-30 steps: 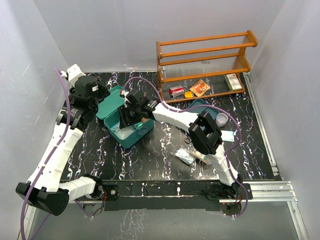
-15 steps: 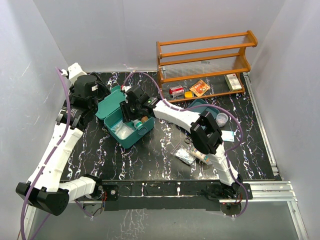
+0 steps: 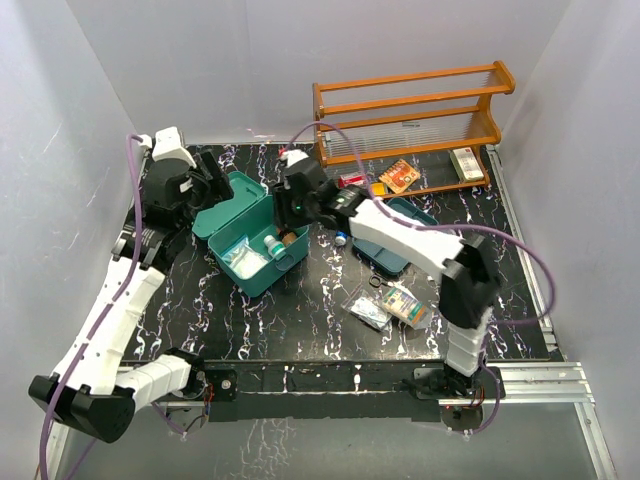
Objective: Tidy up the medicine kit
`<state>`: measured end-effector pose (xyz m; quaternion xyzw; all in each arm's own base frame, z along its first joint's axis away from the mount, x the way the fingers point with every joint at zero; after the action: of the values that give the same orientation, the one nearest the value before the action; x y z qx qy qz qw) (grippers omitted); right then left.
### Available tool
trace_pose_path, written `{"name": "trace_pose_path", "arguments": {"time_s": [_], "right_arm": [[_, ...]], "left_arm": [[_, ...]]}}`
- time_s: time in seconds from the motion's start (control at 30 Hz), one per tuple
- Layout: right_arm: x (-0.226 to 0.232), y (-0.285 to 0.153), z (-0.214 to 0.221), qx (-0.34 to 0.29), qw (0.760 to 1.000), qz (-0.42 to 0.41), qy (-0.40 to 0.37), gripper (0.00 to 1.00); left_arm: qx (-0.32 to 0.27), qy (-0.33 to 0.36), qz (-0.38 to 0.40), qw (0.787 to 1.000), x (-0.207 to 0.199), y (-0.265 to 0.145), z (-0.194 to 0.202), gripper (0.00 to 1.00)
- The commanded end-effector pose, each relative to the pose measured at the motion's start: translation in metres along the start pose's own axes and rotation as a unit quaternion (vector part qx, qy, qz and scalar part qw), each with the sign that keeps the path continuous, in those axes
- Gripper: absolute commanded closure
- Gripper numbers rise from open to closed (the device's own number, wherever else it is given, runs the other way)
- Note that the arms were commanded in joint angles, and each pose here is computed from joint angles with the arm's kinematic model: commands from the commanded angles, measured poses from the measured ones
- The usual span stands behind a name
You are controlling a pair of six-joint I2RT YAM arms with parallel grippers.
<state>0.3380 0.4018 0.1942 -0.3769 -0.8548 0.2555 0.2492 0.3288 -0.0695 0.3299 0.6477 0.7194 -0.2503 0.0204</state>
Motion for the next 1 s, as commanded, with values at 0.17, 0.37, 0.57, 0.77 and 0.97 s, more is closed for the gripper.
{"name": "trace_pose_path", "arguments": {"time_s": [0.17, 0.37, 0.57, 0.77, 0.97], "right_arm": [[-0.079, -0.116, 0.007, -0.115, 0.973, 0.178, 0.089, 0.48], [-0.126, -0.157, 0.085, -0.06, 0.941, 0.285, 0.171, 0.39], [-0.138, -0.172, 0.151, -0.004, 0.922, 0.303, 0.239, 0.33], [-0.138, -0.17, 0.196, 0.073, 0.912, 0.314, 0.254, 0.32], [-0.136, -0.168, 0.222, 0.147, 0.908, 0.319, 0.229, 0.31]], "left_arm": [[-0.028, 0.016, 0.084, 0.996, -0.015, -0.021, -0.005, 0.11], [0.014, 0.032, 0.114, 0.993, -0.023, -0.02, 0.011, 0.01], [0.059, 0.02, 0.154, 0.986, -0.036, -0.016, 0.033, 0.01], [0.079, 0.01, 0.2, 0.977, -0.052, -0.014, 0.044, 0.01], [0.091, 0.006, 0.218, 0.972, -0.059, -0.012, 0.048, 0.01]]}}
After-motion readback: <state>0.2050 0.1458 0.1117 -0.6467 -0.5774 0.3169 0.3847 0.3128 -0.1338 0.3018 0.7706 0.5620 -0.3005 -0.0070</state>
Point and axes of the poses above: each gripper's point midway between its finger pads, its own y axis out along the fingers, its own x axis along the line the jaws close on, z = x × y, the point moved 1 cm from there along -y, back along the fingers, and after that the axes turned 6 degrees about -y, right-handed, at the moved point
